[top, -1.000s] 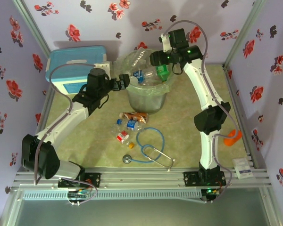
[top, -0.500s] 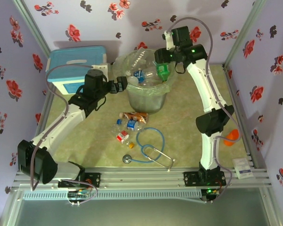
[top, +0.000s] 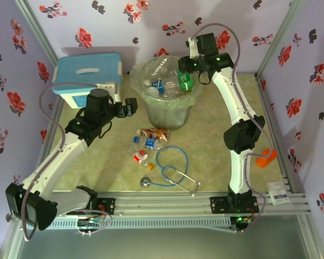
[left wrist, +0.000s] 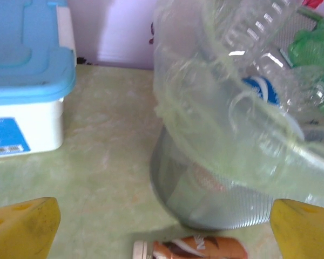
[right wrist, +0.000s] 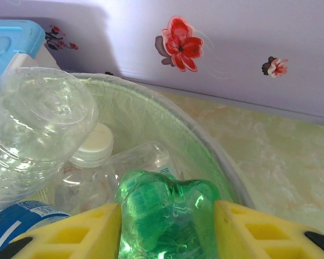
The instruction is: Put the plastic bottles in the bin
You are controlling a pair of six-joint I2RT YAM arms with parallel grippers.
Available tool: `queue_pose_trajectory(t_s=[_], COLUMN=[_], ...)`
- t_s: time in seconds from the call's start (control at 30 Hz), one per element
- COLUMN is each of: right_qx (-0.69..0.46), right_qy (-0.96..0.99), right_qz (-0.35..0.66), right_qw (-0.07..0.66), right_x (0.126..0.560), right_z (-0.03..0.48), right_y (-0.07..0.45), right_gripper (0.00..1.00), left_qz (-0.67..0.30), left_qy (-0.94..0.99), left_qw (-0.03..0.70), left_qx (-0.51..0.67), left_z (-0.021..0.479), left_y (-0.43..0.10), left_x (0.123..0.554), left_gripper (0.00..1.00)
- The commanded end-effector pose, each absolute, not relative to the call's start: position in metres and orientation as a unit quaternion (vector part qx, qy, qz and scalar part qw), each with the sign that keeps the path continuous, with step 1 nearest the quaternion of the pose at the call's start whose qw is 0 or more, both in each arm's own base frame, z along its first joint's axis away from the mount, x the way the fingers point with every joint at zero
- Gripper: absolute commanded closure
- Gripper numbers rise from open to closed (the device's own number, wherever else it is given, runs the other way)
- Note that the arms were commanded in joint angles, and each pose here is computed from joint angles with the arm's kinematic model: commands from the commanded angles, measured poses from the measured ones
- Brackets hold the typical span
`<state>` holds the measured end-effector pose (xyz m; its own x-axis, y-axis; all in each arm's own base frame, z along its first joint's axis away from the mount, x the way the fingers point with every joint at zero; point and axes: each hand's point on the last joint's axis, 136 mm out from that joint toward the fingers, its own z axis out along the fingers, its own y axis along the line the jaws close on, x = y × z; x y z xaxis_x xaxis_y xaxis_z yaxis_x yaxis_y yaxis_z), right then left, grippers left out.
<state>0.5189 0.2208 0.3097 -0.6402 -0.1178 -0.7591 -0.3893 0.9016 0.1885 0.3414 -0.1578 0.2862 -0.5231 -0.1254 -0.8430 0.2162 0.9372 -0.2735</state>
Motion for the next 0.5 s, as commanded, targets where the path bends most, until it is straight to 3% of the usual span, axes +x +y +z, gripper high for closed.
queue_pose_trajectory(t_s=[0.0, 0.17, 0.33, 0.47], right_qx=[-0.138, -0.135, -0.136, -0.13], right_qy=[0.898, 0.875, 0.869, 0.871], right_qz=[0.171, 0.173, 0.17, 0.163], right_qw=[0.38, 0.431, 0.445, 0.445], right_x=[0.509, 0.503, 0.485, 0.471], right_z=[0.306, 0.358, 0.381, 0.381], right_y=[0.217, 0.209, 0.2, 0.19], right_gripper=[0.52, 0.39, 0.08, 0.02], left_qz=[-0.134, -0.132, -0.164, -0.178], left_qy=[0.882, 0.897, 0.916, 0.93], left_qw=[0.451, 0.421, 0.367, 0.314], left_qx=[0.025, 0.006, -0.015, -0.069], left_z=[0.258, 0.239, 0.211, 0.186], left_y=[-0.138, -0.129, -0.133, -0.129], left_x=[0.324, 0.308, 0.285, 0.264], left_gripper=[0.0, 0.0, 0.0, 0.0])
